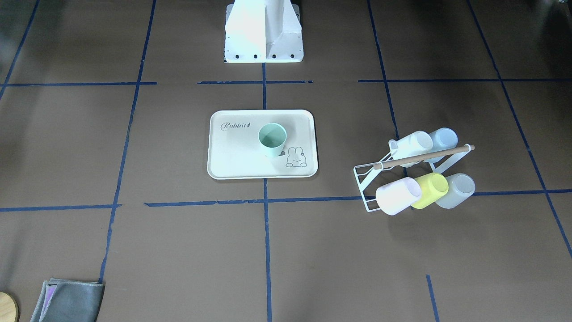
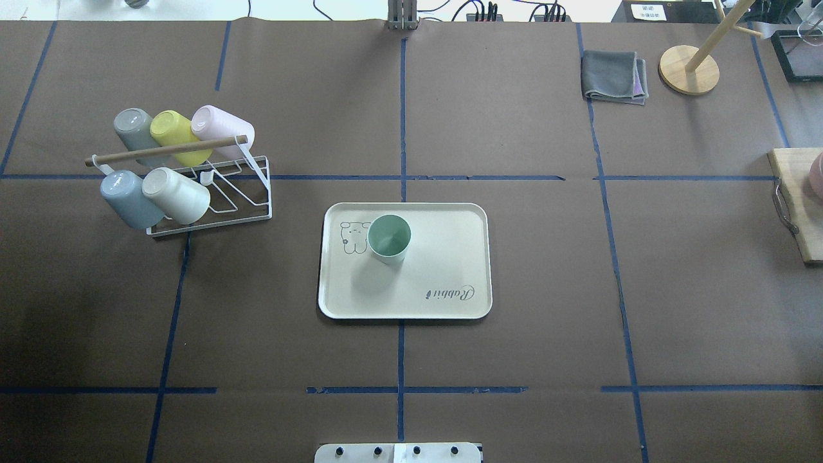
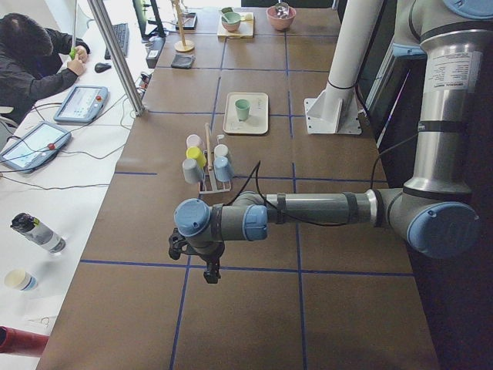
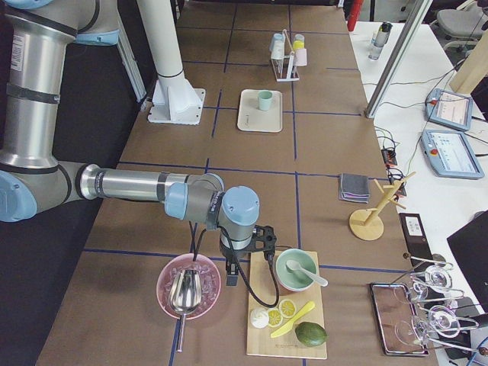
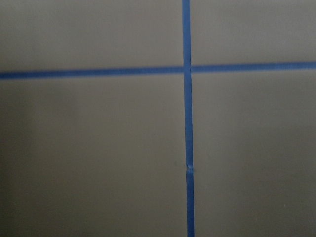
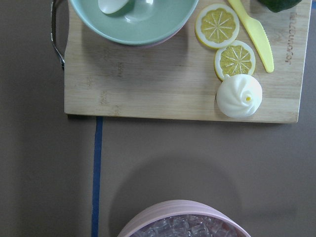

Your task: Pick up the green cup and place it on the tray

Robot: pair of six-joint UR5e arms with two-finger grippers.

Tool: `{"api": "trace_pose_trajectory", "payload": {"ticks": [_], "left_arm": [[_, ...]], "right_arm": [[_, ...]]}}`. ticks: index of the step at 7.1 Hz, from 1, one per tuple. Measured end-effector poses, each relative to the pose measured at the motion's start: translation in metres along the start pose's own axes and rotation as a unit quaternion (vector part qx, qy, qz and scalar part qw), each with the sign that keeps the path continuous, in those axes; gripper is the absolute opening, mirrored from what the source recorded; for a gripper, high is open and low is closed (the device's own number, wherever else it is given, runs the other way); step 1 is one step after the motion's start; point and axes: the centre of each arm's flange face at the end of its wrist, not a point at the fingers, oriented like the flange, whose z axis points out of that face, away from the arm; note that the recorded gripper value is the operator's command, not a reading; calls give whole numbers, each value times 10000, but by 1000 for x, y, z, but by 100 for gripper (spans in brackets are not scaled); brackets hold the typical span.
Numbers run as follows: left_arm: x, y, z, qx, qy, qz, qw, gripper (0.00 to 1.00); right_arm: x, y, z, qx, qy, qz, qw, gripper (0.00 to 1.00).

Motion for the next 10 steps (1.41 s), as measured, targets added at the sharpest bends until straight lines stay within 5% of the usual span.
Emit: {"api": "trace_pose_trajectory", "payload": {"ticks": [7,10], "left_arm": [[-13,25,12,-81,44,-125,9999,100],[-7,24,-24,285,31,-75,9996,100]], "right_arm": [[14,0,15,-171,57,283,9994,100],[8,-10,7,-72,57,303,9995,100]]}}
